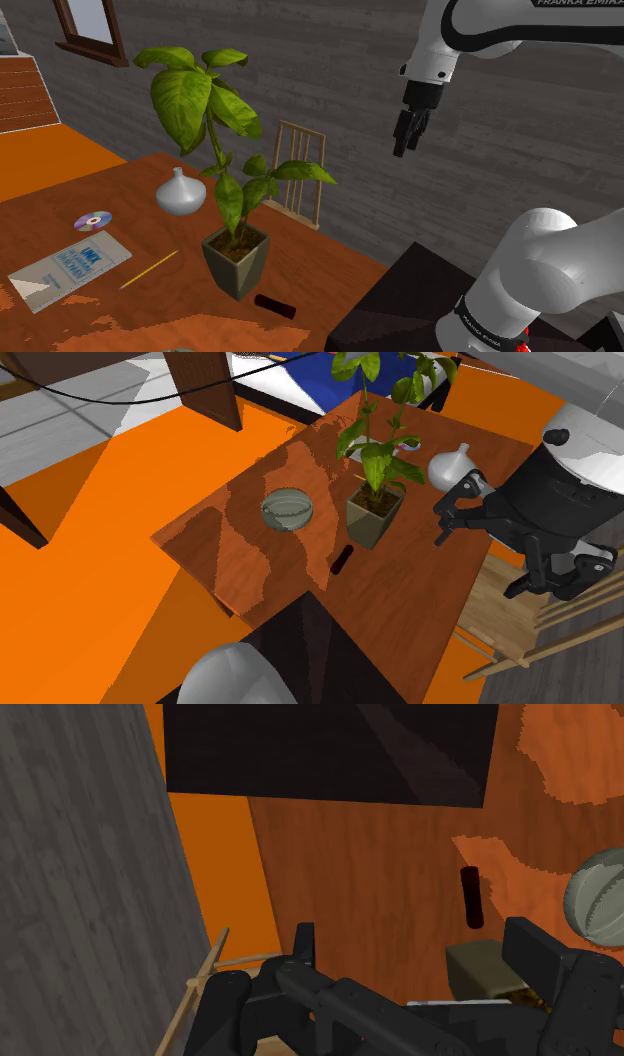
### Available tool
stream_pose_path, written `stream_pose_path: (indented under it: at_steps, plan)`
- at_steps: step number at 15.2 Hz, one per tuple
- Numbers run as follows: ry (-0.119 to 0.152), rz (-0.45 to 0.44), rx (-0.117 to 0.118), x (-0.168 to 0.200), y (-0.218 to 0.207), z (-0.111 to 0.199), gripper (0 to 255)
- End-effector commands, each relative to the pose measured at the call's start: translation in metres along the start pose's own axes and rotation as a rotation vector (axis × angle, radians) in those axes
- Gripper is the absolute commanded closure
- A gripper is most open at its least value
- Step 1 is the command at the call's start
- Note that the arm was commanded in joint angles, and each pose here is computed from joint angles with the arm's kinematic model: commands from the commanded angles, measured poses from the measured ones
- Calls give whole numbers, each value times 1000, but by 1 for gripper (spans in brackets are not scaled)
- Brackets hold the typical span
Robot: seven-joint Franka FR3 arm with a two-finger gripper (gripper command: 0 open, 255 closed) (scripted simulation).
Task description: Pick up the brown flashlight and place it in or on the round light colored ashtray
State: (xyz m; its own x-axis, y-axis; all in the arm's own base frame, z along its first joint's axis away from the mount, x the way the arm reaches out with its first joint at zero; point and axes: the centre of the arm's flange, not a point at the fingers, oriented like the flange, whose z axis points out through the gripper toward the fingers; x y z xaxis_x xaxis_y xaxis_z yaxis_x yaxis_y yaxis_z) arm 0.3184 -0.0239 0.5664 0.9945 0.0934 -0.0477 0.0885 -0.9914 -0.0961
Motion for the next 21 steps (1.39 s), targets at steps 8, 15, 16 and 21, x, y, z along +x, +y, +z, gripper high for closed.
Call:
stream_pose_path:
  at_steps: [8, 15, 16, 21]
  plan:
    - [-17, -45, 8, 38, -36, 77, 0]
    - [-34, -90, 15, 72, -75, 154, 0]
    - [-37, -96, 16, 77, -81, 165, 0]
    - [-49, -128, 22, 99, -110, 221, 0]
